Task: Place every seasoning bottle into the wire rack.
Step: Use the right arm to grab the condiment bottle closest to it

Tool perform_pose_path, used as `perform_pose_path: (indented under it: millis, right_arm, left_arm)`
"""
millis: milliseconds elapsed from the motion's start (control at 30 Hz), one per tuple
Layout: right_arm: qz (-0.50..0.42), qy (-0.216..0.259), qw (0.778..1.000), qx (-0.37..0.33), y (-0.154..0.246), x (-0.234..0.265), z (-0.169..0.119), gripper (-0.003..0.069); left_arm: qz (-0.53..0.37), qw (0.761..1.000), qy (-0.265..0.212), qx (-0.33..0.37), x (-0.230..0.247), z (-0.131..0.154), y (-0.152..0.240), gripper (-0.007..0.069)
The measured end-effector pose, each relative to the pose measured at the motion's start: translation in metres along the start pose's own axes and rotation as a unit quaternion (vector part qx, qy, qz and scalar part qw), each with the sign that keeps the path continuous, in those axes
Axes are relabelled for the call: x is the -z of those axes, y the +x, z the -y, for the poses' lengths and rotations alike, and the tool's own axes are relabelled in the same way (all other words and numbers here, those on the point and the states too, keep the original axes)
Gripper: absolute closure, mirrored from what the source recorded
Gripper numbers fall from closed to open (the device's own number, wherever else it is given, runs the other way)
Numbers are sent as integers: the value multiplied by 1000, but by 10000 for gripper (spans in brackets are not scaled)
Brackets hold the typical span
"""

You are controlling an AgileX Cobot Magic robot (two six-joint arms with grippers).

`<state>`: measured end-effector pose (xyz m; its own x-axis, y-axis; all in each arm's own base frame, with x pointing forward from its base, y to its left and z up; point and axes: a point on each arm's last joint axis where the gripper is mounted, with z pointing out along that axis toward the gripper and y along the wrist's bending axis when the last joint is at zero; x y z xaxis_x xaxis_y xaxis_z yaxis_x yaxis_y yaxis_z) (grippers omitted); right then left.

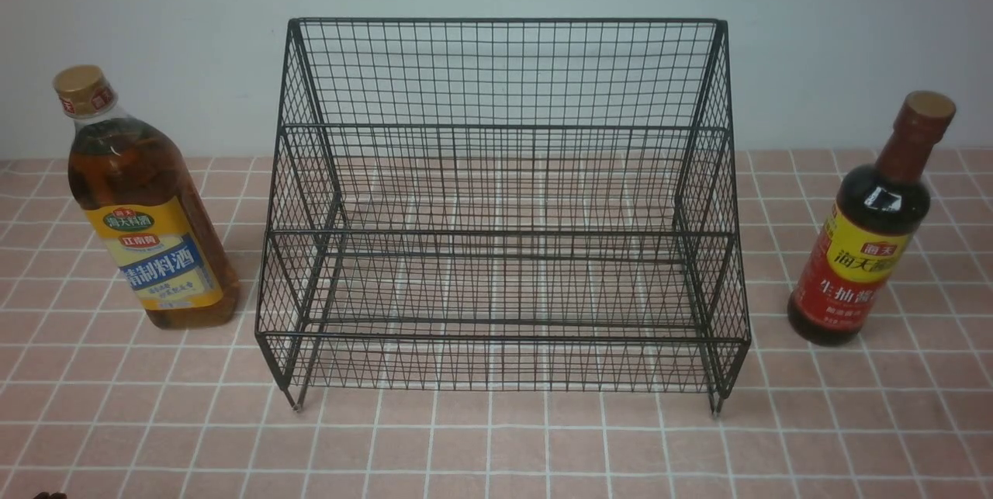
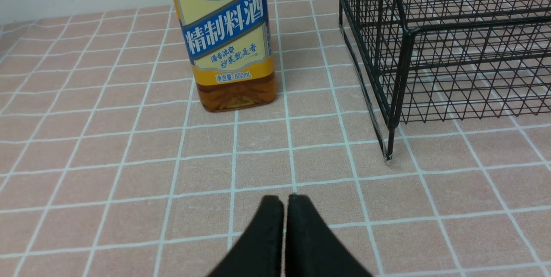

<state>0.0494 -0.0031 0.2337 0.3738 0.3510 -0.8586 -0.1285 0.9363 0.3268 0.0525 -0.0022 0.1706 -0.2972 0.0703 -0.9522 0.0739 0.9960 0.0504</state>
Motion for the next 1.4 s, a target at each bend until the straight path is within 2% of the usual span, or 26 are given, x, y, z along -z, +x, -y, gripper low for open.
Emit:
perform_pose_path:
  millis: [333, 567, 700, 800, 900, 933, 967, 1000, 1067, 1167, 1400]
  right_arm:
    - [27, -4, 999, -18, -7, -7, -2, 671]
    - [-49, -4, 998, 36, -27, -71, -18, 662]
    - [-83, -9, 995, 61, -23, -110, -22, 624]
    - [-95, -23, 992, 80, -13, -142, -23, 543]
    - [-107, -21, 991, 80, -2, -161, -21, 449]
    - [-105, -21, 991, 80, -3, -162, -21, 442]
    - [-119, -19, 989, 86, 6, -173, -19, 384]
    - [-119, -19, 989, 89, 6, -175, -19, 377]
    - [-143, -14, 984, 104, 21, -192, -15, 294]
    - [-167, -7, 979, 116, 37, -208, -10, 225]
    - [-185, 14, 975, 119, 66, -229, 2, 181]
  left_arm:
    - [0, 1000, 0, 0, 0, 0, 0, 632]
    - [0, 1000, 0, 0, 0, 0, 0, 632]
    - [0, 1000, 0, 0, 0, 0, 0, 632]
    - [0, 1000, 0, 0, 0, 0, 0, 632]
    - [0, 1000, 0, 0, 0, 0, 0, 632]
    - [0, 1000, 0, 0, 0, 0, 0, 632]
    - [0, 1000, 0, 0, 0, 0, 0, 632]
    - [0, 1000, 0, 0, 0, 0, 0, 632]
    - [0, 1000, 0, 0, 0, 0, 0, 632]
    - [0, 1000, 0, 0, 0, 0, 0, 632]
    - [0, 1000, 0, 0, 0, 0, 0, 632]
